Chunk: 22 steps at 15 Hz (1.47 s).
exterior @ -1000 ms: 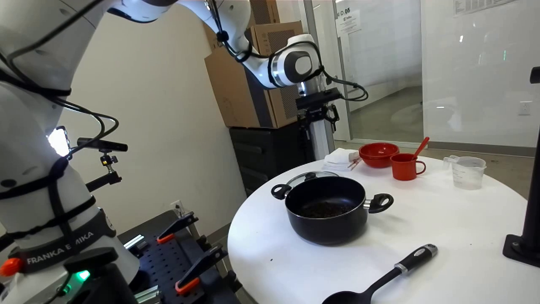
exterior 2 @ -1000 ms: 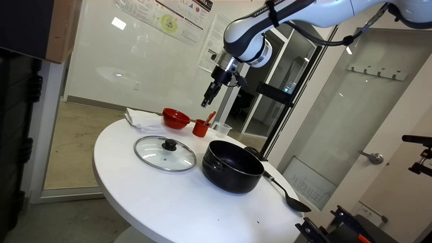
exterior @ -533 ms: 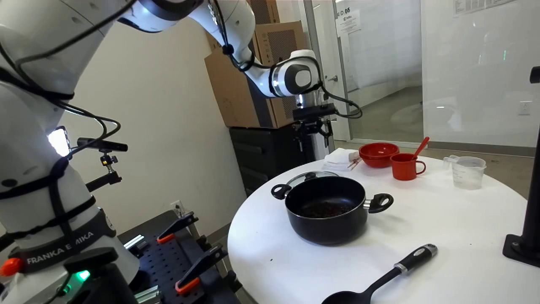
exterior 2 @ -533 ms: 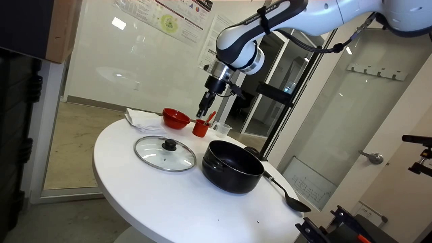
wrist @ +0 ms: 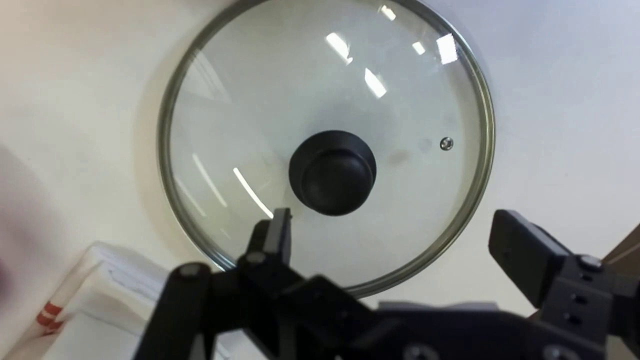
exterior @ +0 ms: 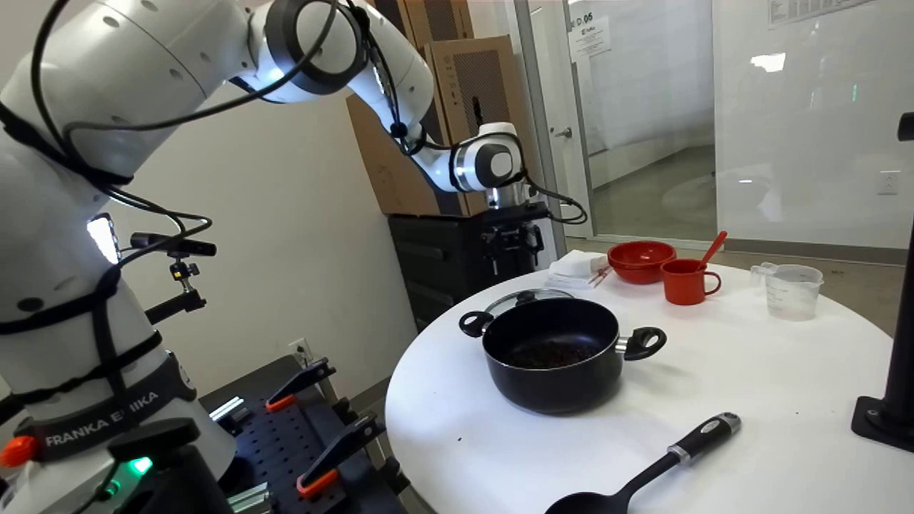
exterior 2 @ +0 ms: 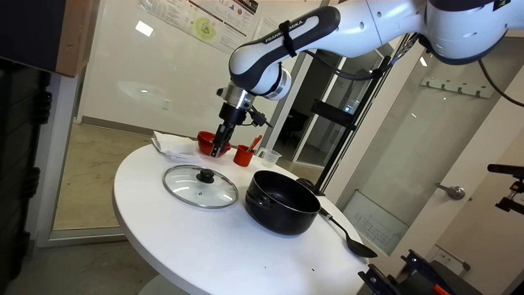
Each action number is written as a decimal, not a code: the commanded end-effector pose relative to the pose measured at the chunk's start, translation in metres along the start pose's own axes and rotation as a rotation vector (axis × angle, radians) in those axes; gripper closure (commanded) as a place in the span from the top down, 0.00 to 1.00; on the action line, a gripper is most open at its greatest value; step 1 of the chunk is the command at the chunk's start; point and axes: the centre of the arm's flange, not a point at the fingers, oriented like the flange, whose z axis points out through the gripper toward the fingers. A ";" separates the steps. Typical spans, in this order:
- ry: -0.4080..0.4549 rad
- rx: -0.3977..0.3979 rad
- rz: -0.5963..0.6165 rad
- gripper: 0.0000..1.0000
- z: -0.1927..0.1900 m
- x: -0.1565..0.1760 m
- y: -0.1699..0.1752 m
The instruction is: Remove the black ladle from the black pot and put it on the table, put the lid on the black pot
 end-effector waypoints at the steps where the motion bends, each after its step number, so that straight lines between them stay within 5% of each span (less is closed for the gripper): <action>1: -0.035 -0.047 -0.013 1.00 0.016 0.022 0.015; 9: -0.096 -0.110 0.038 1.00 0.042 -0.001 0.051; 22: -0.101 -0.094 -0.020 1.00 0.071 0.020 0.026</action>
